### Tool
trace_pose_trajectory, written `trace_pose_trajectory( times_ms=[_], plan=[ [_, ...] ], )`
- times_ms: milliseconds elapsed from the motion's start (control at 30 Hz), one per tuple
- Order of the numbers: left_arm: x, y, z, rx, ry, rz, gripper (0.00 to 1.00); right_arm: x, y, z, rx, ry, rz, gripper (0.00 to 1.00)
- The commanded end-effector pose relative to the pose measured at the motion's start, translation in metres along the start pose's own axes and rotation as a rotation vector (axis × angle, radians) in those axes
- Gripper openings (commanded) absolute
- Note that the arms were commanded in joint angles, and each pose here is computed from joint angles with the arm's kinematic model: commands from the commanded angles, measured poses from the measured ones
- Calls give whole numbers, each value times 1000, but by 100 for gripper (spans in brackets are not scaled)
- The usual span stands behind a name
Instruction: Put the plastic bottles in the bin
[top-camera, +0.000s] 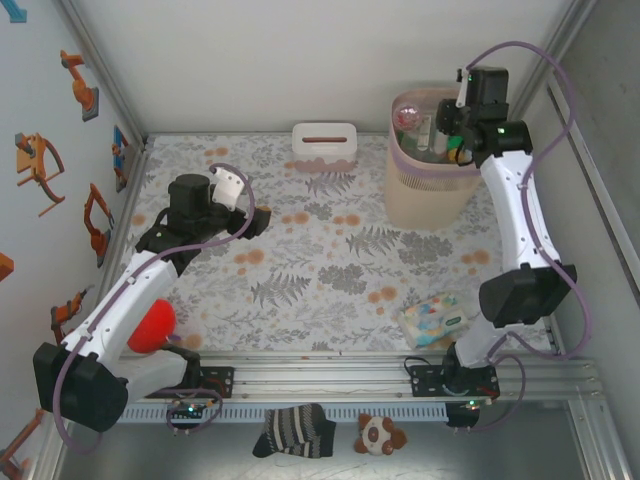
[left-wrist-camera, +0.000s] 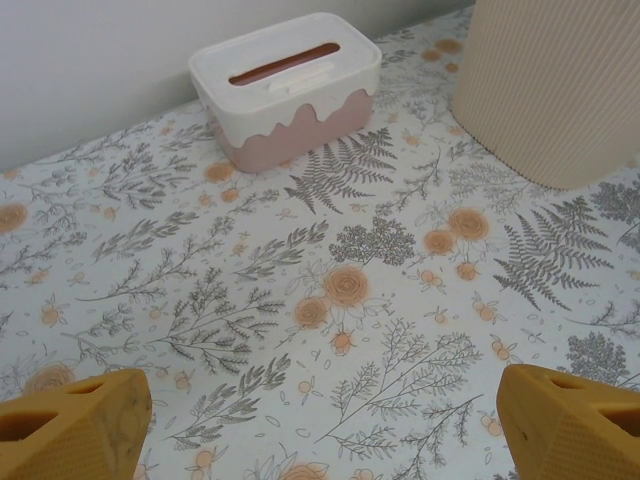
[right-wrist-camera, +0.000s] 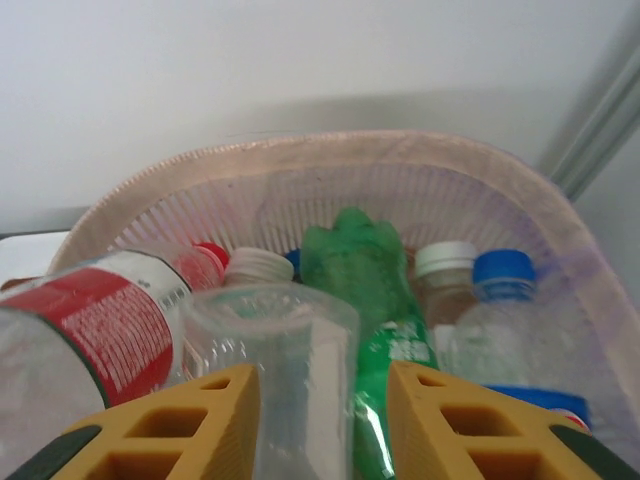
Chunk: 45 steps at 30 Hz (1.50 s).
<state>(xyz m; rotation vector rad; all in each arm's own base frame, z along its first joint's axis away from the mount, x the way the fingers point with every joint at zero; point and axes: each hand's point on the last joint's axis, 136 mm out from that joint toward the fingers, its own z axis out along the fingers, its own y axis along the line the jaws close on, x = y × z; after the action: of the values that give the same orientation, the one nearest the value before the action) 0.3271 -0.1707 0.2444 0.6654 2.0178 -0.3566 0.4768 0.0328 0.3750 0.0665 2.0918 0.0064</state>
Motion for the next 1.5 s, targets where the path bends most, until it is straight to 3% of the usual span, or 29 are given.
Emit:
trace_pose_trajectory(
  times_ms=[0, 233, 367, 467, 567, 700, 800, 967, 1200, 1333, 1467],
  plan=[
    [-5, 8, 1, -33, 0, 0, 89, 1, -31, -26, 96, -24, 43, 39],
    [4, 43, 0, -230, 83, -135, 92, 39, -81, -72, 269, -61, 83, 49],
    [18, 62, 2, -347, 117, -233, 100, 87, -96, -84, 337, -51, 89, 75],
    [35, 80, 6, -458, 114, -260, 96, 125, -106, -85, 390, -36, 99, 90],
    [55, 96, 11, -559, 139, -258, 96, 165, -111, -76, 414, -4, 131, 98],
    [78, 116, 17, -681, 180, -202, 96, 213, -106, -53, 368, -1, 125, 97],
    [92, 129, 21, -729, 198, -164, 96, 242, -115, -33, 418, -18, 102, 96],
    [107, 147, 26, -794, 138, -98, 96, 273, -112, 12, 399, 23, -34, 94],
    [125, 160, 33, -745, -53, -147, 96, 273, -99, 47, 326, -85, -66, 95],
    [146, 169, 36, -719, -74, -221, 96, 274, -92, 55, 284, -53, -79, 93],
    [154, 171, 33, -682, -138, -268, 96, 271, -64, 51, 117, -158, -55, 92]
  ],
)
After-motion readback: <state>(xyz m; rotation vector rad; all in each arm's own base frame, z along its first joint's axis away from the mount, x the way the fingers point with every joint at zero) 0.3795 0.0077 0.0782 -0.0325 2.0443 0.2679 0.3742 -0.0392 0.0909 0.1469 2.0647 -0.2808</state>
